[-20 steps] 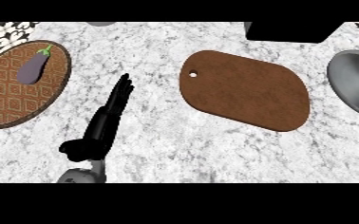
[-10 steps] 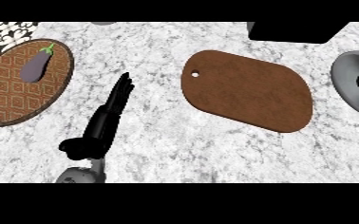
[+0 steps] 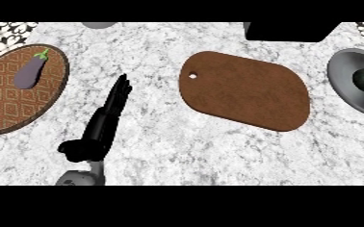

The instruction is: Pick the squash from the cutting board and place it in the pan

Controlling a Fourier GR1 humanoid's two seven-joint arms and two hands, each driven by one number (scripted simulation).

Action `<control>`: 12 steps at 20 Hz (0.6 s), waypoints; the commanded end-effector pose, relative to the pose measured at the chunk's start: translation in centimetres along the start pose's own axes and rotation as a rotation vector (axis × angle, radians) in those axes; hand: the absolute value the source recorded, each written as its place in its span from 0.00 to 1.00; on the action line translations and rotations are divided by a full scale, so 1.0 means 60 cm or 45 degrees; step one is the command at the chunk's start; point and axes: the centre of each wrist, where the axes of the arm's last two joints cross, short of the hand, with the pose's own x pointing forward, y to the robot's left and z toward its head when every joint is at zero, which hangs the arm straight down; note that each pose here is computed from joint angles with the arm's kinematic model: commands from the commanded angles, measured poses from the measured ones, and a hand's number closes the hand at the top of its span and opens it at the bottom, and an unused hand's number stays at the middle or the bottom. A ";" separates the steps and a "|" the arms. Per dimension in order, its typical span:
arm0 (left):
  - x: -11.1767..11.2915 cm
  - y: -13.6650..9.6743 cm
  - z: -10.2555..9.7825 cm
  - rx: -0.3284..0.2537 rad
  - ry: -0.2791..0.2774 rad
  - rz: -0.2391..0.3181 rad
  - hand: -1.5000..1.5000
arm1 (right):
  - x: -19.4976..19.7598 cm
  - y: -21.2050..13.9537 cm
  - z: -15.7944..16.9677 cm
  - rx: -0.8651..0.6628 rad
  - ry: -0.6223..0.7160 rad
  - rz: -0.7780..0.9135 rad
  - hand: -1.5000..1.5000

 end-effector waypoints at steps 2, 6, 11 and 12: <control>-0.020 0.010 0.016 0.035 0.010 0.018 0.50 | -0.042 -0.049 0.002 0.059 -0.016 -0.215 0.00; -0.007 0.020 0.007 0.031 0.017 0.007 0.50 | -0.071 -0.061 0.014 0.206 -0.033 -0.340 0.00; 0.000 -0.001 0.007 0.037 0.031 -0.016 0.50 | -0.090 -0.074 0.023 0.317 -0.092 -0.347 0.00; -0.010 0.018 0.007 0.028 0.011 -0.011 0.50 | -0.111 -0.118 0.024 0.306 -0.090 -0.363 0.00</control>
